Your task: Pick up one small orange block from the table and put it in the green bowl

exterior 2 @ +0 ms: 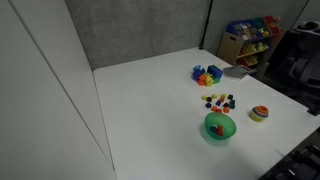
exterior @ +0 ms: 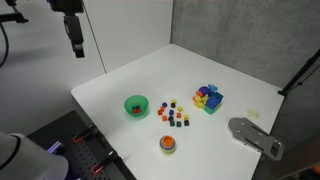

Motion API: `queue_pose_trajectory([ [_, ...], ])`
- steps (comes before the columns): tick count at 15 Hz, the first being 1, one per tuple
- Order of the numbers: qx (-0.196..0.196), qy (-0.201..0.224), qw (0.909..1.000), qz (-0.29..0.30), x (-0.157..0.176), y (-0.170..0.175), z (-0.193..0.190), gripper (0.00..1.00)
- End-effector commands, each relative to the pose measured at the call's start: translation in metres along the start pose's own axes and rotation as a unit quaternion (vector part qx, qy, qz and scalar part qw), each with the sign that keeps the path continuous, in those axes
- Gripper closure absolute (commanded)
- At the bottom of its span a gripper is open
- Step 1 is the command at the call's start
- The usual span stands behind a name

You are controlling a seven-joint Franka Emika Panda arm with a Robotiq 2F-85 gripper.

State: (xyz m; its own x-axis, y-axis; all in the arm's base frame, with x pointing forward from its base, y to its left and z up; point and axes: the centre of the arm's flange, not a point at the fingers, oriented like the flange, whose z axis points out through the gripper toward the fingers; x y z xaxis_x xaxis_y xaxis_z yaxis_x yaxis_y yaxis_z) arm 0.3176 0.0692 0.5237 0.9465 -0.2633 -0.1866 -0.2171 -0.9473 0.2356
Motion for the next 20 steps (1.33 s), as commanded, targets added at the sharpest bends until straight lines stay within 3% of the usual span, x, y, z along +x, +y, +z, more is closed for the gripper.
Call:
queue_pose_trajectory([
  [1,0.0,0.0,1.0,0.0,0.0,0.0,0.0,0.0],
  [9,0.031,0.009,0.9995,-0.006,0.015,-0.01,-0.001,0.0],
  [20,0.116,0.039,0.9926,0.004,0.111,-0.023,0.043,0.0],
])
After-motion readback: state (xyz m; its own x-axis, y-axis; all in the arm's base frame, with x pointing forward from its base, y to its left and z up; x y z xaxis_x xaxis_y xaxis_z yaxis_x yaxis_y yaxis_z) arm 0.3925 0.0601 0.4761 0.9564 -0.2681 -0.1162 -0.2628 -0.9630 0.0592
